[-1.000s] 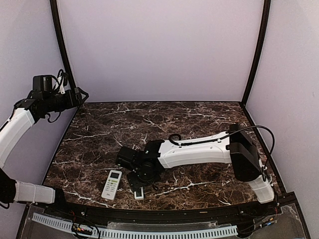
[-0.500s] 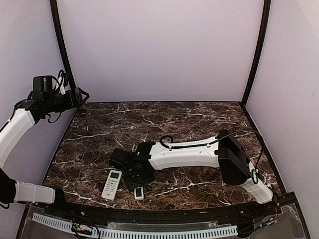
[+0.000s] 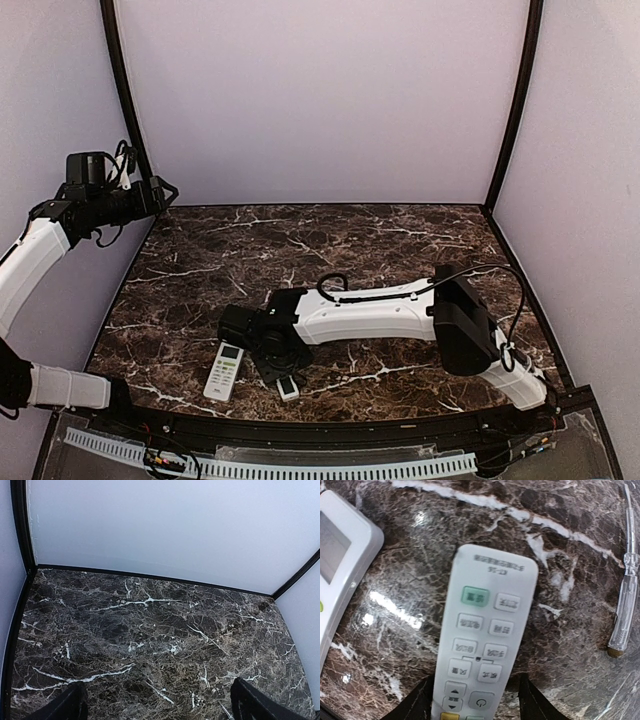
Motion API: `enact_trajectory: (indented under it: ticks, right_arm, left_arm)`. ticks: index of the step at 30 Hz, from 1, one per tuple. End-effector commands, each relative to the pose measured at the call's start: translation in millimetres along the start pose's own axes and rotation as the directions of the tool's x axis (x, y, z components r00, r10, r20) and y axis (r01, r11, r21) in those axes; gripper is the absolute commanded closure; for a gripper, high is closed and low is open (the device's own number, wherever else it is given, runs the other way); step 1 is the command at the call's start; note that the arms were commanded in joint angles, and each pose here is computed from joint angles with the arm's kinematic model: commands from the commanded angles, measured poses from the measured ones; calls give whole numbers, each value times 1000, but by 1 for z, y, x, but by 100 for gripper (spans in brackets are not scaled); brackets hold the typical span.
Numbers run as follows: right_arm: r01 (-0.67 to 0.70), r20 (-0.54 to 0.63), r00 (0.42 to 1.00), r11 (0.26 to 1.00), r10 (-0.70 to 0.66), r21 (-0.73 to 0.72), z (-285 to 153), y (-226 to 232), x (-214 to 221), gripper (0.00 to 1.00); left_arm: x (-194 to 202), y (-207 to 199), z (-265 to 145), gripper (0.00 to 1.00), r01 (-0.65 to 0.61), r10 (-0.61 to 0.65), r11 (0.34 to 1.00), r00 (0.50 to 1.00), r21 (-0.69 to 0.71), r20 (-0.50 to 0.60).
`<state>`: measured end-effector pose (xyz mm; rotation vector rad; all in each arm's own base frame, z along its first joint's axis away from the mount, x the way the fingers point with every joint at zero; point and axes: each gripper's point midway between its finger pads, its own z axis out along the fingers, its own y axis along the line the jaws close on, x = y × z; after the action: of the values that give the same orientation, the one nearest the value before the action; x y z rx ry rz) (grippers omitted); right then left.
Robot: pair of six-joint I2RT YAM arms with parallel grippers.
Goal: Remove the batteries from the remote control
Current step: Pick up the remote control from the center of the board.
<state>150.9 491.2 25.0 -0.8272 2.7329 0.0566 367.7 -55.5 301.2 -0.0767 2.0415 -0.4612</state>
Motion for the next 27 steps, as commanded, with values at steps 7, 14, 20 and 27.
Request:
enact_trajectory:
  ticks: [7, 14, 20, 27]
  right_arm:
    - [-27, 23, 999, 1000, 27, 7, 6, -15, 1, 46]
    - [-21, 47, 999, 1000, 20, 11, 7, -15, -6, 64]
    - [-102, 138, 984, 992, 111, -67, -21, -35, -32, 87]
    - [-89, 343, 917, 942, 204, -323, -101, -78, -87, 95]
  left_arm:
    - [2, 4, -1, 1, 3, -3, 1000, 1000, -16, -7]
    - [6, 10, 5, 1, 6, -6, 999, 1000, -39, -23]
    - [9, 9, 9, 1, 8, -9, 1000, 999, -29, -35]
    - [8, -22, 9, 1, -4, 7, 988, 1000, 157, -22]
